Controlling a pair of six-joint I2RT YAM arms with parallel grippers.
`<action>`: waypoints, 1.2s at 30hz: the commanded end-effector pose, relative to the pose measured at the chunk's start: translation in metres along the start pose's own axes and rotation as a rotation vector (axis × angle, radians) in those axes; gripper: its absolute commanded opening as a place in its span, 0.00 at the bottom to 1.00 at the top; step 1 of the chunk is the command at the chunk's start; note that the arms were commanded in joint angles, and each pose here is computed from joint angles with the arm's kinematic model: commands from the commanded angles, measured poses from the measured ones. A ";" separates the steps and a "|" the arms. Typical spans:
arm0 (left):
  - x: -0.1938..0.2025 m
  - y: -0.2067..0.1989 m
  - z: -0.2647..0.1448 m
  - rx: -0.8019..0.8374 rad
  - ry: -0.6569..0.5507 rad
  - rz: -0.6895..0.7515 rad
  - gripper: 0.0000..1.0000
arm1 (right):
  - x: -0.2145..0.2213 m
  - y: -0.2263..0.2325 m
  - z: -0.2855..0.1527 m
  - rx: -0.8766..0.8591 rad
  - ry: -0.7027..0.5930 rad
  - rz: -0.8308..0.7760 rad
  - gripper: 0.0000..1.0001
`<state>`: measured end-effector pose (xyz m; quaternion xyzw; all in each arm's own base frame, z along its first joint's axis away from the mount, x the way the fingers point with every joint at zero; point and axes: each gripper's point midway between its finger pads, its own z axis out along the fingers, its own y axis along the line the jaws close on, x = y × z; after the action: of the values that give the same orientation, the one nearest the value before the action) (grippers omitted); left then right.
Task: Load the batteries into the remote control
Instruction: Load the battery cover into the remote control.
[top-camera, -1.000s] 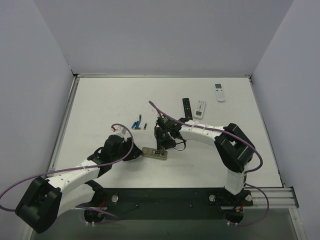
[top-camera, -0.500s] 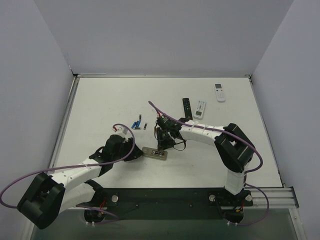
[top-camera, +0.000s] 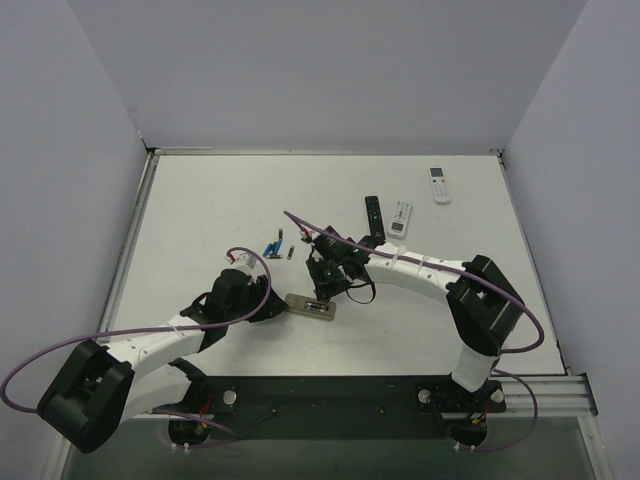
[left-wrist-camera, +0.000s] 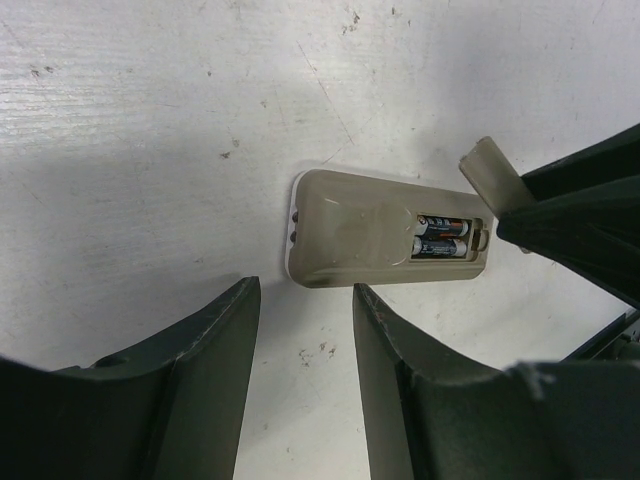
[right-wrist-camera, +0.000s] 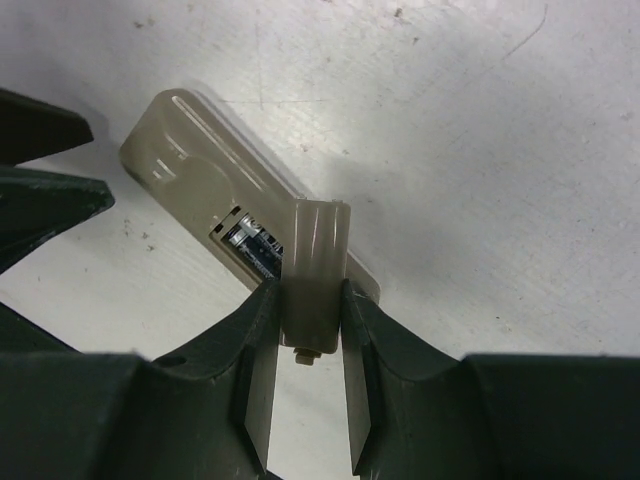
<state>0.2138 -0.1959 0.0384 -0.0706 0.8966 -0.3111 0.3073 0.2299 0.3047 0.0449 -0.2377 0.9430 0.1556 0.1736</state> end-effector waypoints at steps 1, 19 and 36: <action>-0.012 -0.009 0.003 0.032 -0.046 -0.003 0.52 | -0.012 0.016 -0.028 -0.056 -0.047 -0.208 0.00; -0.020 -0.003 0.003 0.014 -0.101 -0.034 0.52 | 0.014 0.029 -0.021 -0.167 0.142 -0.537 0.00; -0.020 -0.007 0.016 0.030 -0.084 -0.037 0.52 | 0.012 0.031 -0.011 -0.173 0.163 -0.561 0.00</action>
<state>0.2269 -0.1939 0.0283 -0.0946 0.8918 -0.3032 0.3221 0.2038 0.3167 0.0522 -0.5006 0.8427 0.1585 0.1190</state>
